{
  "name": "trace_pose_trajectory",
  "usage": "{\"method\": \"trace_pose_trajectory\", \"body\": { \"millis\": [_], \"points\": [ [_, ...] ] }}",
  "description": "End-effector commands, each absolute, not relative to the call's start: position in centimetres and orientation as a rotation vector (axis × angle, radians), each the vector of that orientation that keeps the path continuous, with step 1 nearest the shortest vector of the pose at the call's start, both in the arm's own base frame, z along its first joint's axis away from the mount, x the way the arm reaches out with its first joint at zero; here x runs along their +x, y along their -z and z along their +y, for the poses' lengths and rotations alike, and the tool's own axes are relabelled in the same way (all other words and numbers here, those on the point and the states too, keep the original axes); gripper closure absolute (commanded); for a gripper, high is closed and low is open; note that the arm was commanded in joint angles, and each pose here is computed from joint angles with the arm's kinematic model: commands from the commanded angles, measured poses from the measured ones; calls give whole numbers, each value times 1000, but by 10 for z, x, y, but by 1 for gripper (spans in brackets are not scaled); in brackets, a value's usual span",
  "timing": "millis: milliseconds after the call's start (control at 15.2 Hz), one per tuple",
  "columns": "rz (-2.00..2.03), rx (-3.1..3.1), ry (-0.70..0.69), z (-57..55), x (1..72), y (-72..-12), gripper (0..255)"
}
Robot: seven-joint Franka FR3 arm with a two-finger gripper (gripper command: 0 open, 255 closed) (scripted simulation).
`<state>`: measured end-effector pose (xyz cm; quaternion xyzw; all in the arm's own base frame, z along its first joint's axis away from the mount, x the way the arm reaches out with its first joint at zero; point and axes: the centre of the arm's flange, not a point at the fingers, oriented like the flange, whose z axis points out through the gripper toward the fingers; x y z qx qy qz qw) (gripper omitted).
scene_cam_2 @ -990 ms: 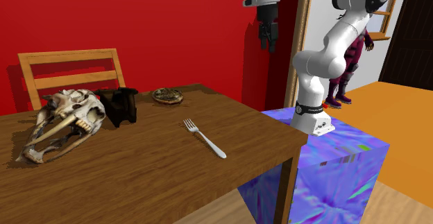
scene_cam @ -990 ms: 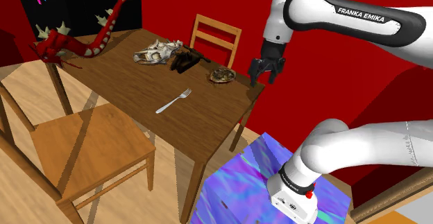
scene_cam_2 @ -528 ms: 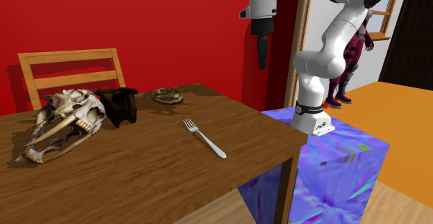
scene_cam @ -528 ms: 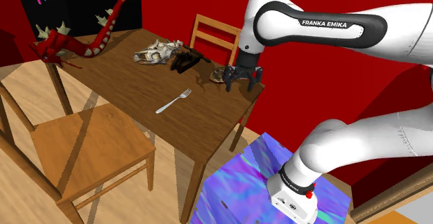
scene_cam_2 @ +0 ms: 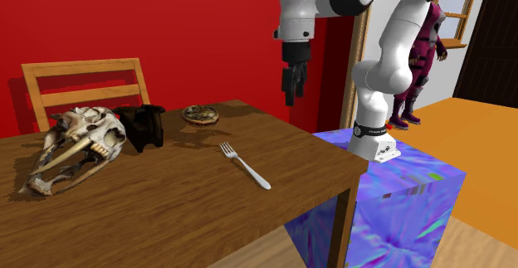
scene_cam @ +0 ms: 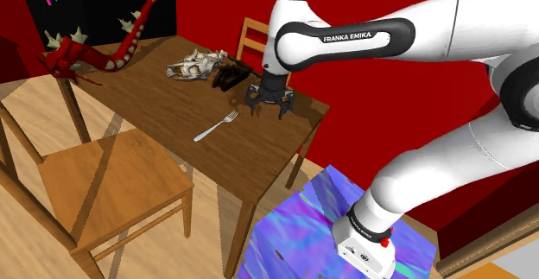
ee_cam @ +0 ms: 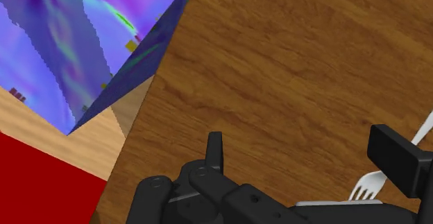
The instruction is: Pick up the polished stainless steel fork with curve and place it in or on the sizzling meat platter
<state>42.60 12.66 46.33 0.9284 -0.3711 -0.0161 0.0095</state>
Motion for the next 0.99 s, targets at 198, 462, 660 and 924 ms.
{"method": "trace_pose_trajectory", "body": {
  "millis": [198,462,660,924],
  "points": [
    [-1411,2785,3,142,477,-432,0],
    [-1597,2680,-33,149,521,-408,0],
    [-1731,2593,-61,150,555,-391,0],
    [-1902,2466,-97,145,600,-369,0]
  ]
}}
